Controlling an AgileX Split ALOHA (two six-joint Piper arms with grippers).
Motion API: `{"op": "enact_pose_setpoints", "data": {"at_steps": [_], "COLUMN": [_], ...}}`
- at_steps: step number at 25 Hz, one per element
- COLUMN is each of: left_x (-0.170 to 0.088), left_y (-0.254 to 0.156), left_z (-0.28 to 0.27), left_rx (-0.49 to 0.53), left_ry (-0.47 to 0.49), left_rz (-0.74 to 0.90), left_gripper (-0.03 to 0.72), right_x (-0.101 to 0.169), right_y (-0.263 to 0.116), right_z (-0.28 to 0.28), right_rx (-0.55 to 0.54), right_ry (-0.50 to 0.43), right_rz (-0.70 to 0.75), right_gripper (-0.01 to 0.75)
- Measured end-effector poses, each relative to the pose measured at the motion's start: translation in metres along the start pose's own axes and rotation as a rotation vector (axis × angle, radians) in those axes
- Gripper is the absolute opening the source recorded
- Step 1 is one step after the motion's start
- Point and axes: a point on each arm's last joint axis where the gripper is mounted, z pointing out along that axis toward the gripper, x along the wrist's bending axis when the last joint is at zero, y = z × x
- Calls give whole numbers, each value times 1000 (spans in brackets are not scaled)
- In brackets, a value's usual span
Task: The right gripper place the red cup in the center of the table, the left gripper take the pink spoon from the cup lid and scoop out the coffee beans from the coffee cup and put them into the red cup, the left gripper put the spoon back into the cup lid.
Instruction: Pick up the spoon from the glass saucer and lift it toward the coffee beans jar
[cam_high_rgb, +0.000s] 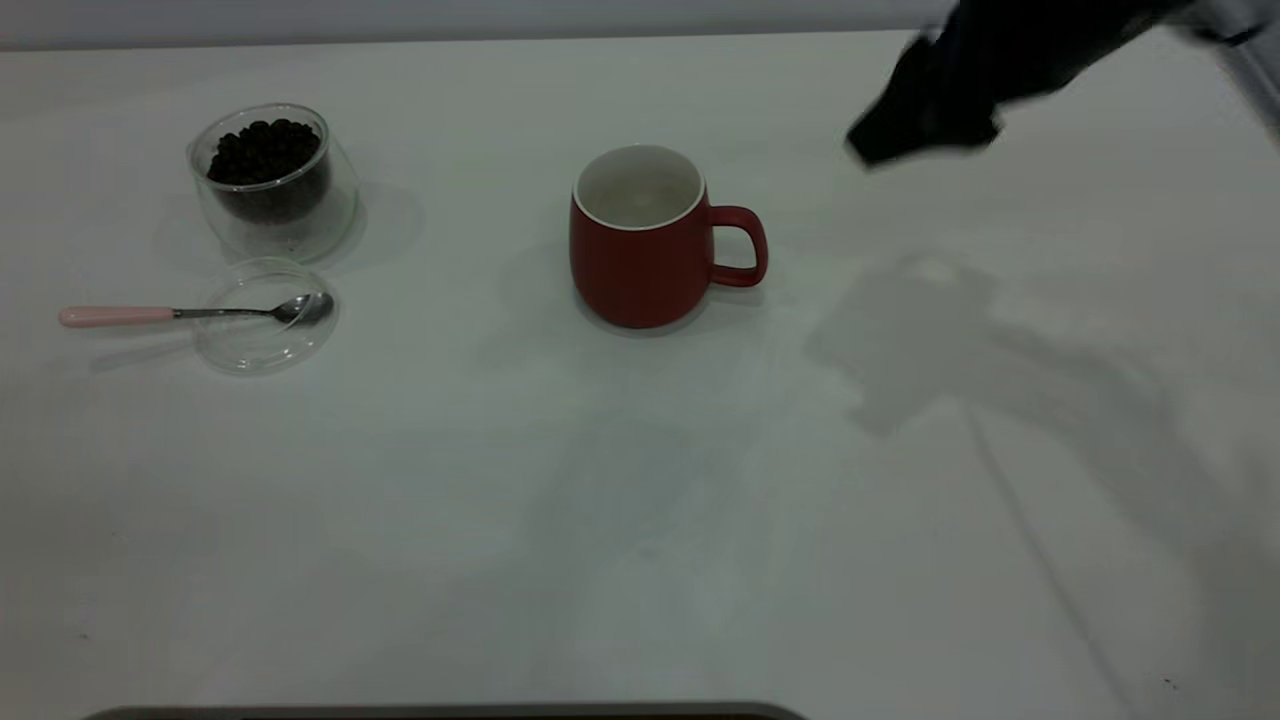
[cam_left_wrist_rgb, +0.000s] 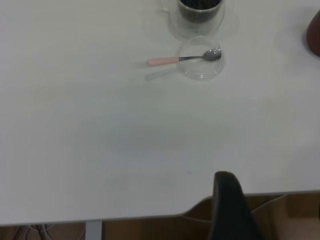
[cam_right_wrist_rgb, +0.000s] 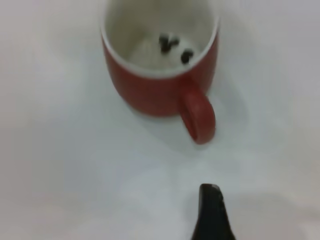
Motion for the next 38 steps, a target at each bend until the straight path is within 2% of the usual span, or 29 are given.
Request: {"op": "enact_pose_setpoints", "data": {"at_steps": [2, 4, 9, 12, 15, 18, 23, 32, 36, 38], "left_x": [0, 0, 0, 0, 0, 0, 0, 0, 0, 0], "left_y": [0, 0, 0, 0, 0, 0, 0, 0, 0, 0], "left_z": [0, 0, 0, 0, 0, 0, 0, 0, 0, 0], "left_rx": [0, 0, 0, 0, 0, 0, 0, 0, 0, 0], "left_ry": [0, 0, 0, 0, 0, 0, 0, 0, 0, 0], "left_rz": [0, 0, 0, 0, 0, 0, 0, 0, 1, 1], "left_gripper": [475, 475, 475, 475, 475, 475, 475, 475, 475, 475], "right_x": [16, 30, 54, 66, 74, 85, 112, 142, 160, 165], "right_y": [0, -9, -45, -63, -85, -100, -131, -149, -161, -165], "right_z": [-41, -75, -145, -188, -226, -251, -265, -293, -306, -308], "right_rx": [-40, -51, 38, 162, 276, 296, 204, -70, -231, -263], "right_ry": [-17, -22, -5, -55, -206, -331, -409, -531, -575, -585], "right_rz": [193, 319, 574, 574, 540, 578, 588, 524, 477, 468], "right_gripper": [577, 577, 577, 577, 577, 577, 577, 577, 577, 577]}}
